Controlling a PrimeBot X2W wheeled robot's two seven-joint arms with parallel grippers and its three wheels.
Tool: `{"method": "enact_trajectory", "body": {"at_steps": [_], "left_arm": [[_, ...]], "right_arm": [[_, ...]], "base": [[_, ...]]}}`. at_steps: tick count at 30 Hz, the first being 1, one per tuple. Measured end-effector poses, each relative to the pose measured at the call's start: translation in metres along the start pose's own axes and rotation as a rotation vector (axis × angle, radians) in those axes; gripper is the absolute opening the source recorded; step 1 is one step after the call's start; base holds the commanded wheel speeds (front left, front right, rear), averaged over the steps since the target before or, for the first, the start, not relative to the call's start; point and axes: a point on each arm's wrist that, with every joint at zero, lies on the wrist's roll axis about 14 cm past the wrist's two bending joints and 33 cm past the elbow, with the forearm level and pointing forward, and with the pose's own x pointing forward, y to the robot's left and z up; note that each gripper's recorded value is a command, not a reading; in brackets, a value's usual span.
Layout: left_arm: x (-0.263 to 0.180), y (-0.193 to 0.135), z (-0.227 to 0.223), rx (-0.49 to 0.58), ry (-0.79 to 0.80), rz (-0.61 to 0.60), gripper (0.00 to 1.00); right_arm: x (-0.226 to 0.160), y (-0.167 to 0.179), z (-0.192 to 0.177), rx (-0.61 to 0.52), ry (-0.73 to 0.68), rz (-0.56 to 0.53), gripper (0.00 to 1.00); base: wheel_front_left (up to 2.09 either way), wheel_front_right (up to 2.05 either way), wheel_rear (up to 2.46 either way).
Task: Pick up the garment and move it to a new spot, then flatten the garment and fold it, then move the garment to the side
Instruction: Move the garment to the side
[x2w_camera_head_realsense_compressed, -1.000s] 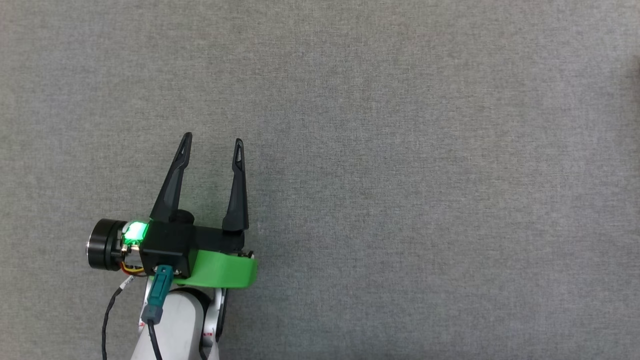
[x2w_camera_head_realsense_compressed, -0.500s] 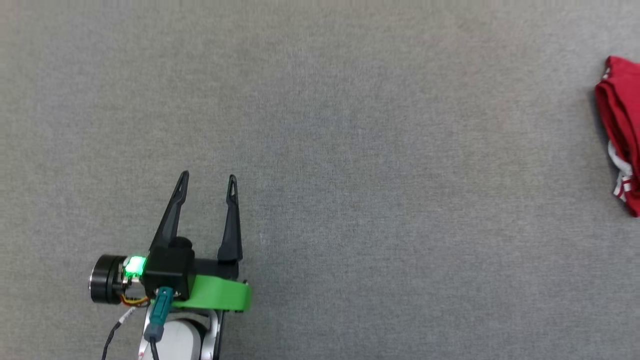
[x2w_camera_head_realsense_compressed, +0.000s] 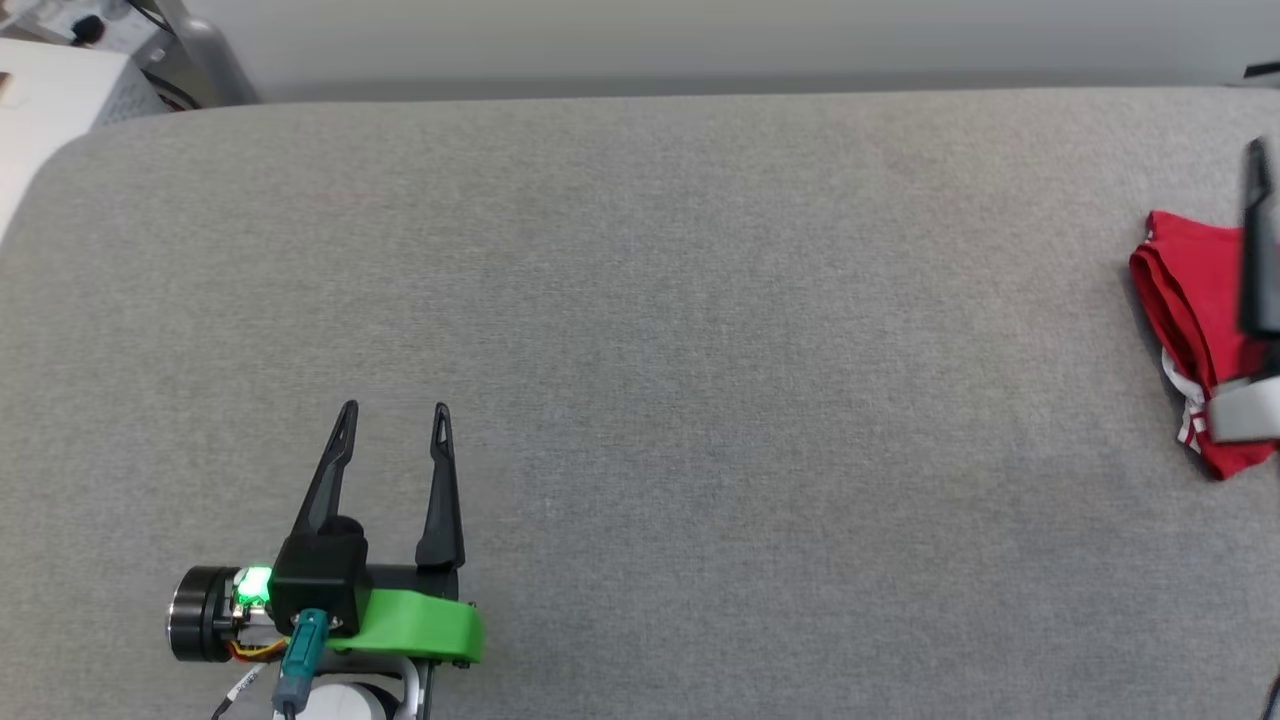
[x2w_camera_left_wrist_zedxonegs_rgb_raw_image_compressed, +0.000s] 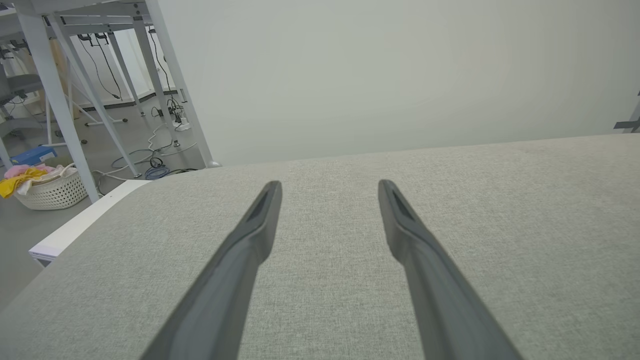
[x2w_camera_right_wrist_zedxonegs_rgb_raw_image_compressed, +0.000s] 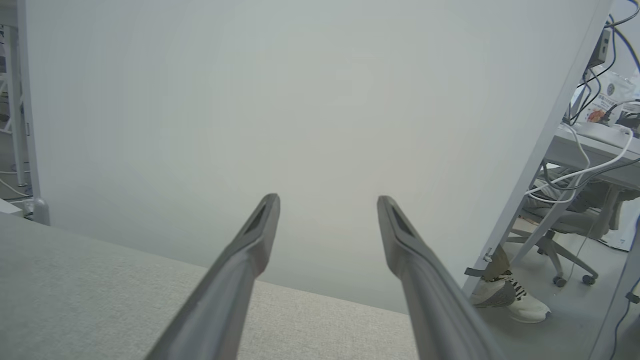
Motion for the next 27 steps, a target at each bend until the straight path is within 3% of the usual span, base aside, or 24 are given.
{"method": "enact_trajectory", "body": {"at_steps": [9, 27], "left_arm": [[-0.025, 0.024, 0.01, 0.003, -0.011, 0.078, 1.0], [-0.059, 0.031, 0.016, -0.022, -0.018, 0.09, 1.0]], "right_arm": [[-0.039, 0.083, -0.019, 0.211, 0.069, 0.104, 1.0], [-0.111, 0.113, -0.037, 0.345, 0.209, 0.073, 1.0]], "base": [[0.0, 0.0, 0.0], [0.0, 0.0, 0.0]]}}
